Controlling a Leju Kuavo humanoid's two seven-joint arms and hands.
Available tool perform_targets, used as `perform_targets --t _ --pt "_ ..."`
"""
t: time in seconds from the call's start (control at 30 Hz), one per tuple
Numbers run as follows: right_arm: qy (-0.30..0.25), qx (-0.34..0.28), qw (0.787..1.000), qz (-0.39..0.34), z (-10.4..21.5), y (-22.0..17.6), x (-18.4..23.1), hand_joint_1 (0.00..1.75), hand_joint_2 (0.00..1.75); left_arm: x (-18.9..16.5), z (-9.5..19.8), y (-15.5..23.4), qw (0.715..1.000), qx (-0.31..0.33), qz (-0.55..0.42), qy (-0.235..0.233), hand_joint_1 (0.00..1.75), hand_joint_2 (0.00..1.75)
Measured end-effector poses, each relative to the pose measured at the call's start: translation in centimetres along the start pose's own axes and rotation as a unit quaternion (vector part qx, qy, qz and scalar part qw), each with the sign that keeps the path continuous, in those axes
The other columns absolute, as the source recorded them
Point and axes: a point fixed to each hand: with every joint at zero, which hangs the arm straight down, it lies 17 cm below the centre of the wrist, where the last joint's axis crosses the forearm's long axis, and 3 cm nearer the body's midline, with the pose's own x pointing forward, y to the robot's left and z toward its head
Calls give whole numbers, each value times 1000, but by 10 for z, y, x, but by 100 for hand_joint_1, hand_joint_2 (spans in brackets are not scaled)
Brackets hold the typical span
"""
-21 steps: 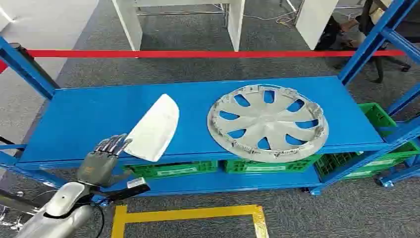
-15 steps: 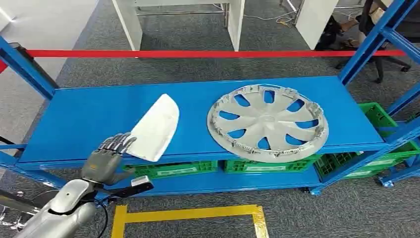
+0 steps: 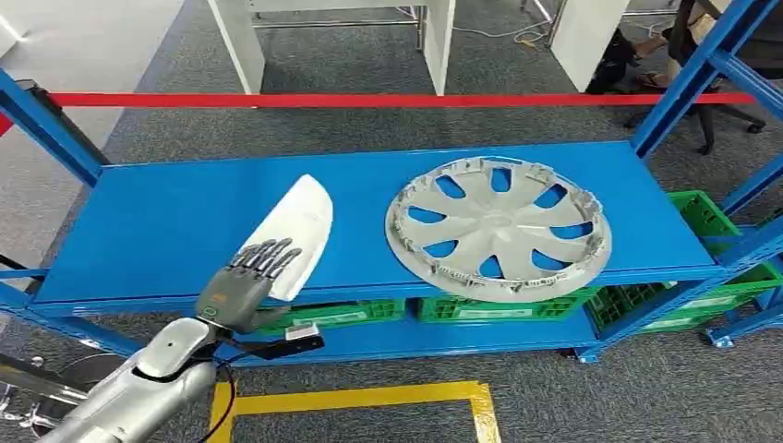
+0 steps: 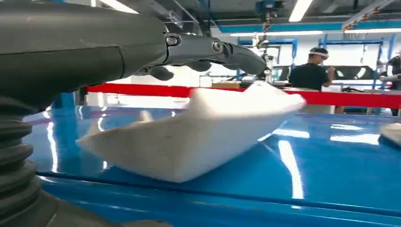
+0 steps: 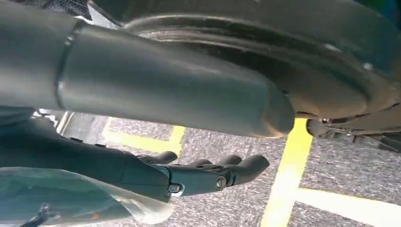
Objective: Take the parts from the cabinet and place them on the table.
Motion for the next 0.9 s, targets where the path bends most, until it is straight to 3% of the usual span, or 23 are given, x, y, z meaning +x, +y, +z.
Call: perform_targets --t 0.17,0.2,0.23,0.9 --pt "0 0 1000 4 0 0 -1 0 0 7 -3 -3 1000 -3 0 -7 0 175" --pt "0 1 1000 4 0 0 0 0 0 8 -4 -3 1000 -4 0 -9 40 175" --pt "1 1 1000 4 0 0 -1 0 0 9 -4 -4 1000 -5 1 -9 175 175" --pt "1 -1 1000 12 0 0 -2 0 0 21 -11 -7 999 -4 48 2 175 175"
